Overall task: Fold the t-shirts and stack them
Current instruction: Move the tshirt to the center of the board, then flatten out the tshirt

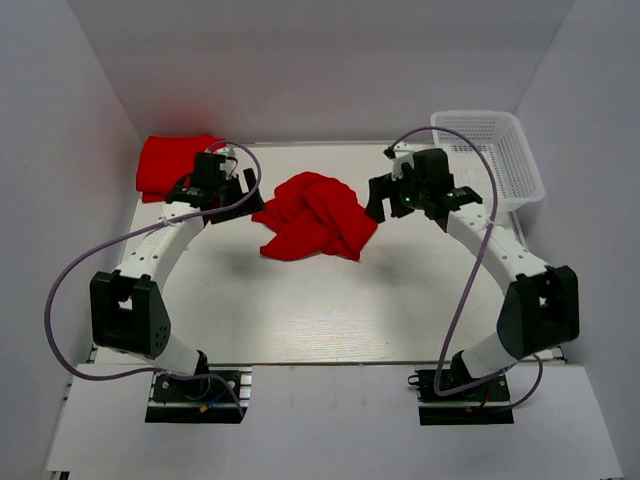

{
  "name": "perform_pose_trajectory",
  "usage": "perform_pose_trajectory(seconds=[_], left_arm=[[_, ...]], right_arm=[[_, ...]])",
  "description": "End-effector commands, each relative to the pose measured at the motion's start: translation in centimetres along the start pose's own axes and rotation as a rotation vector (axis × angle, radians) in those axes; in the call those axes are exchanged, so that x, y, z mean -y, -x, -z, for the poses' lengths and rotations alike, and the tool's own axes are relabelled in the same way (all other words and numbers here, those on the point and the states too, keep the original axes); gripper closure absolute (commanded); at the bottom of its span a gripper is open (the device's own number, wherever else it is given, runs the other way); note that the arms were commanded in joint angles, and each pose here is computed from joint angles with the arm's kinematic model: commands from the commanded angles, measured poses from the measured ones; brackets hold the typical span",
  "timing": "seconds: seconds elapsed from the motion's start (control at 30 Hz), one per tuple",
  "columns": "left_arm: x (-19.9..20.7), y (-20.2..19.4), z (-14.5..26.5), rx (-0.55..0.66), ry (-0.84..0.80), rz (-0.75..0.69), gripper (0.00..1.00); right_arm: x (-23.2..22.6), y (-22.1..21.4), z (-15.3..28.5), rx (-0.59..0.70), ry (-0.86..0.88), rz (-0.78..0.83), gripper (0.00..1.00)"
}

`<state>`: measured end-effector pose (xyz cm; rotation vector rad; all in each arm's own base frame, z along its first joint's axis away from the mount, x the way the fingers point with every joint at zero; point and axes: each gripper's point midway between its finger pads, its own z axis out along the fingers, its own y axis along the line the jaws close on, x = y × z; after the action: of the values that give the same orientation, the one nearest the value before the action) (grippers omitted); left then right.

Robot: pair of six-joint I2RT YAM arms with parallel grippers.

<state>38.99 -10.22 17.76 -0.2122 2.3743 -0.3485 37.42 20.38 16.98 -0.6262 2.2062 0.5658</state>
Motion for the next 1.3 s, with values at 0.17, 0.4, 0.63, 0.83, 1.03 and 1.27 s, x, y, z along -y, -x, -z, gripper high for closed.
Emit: perform_pose_trajectory(seconds=[0.17,0.4,0.63,0.83,1.03,1.27], left_arm=[[2.9,-5.4,-1.8,-0.150,-0.180,-0.066,0.00],[2.1,-9.1,-4.7,-0.260,-0.107,-0.112,0.00],[0.7,-10.9,-8.0,-0.303,-0.048,-0.129,0.00],[-0.4,-12.0,-9.0,-0.322,0.002,-0.165,0.01],[-0.5,-13.8,-10.0,-0.344,0.013,-0.213,0.13],[0.4,-14.8,-10.8,-0.345,-0.007,-0.315,0.66]], right_arm=[[1.6,-1.5,2.0,0.015,-0.132,-0.072,0.10],[-0.2,-3.6,0.3,-0.044,-0.019,-0.122,0.10],[-2.0,-5.3,-2.5,-0.106,0.105,-0.170,0.10],[-2.6,-7.0,-5.5,-0.190,0.105,-0.127,0.10],[-2.9,-8.5,-8.1,-0.248,0.085,-0.129,0.10],[-0.9,-7.8,-9.9,-0.197,-0.073,-0.241,0.27]])
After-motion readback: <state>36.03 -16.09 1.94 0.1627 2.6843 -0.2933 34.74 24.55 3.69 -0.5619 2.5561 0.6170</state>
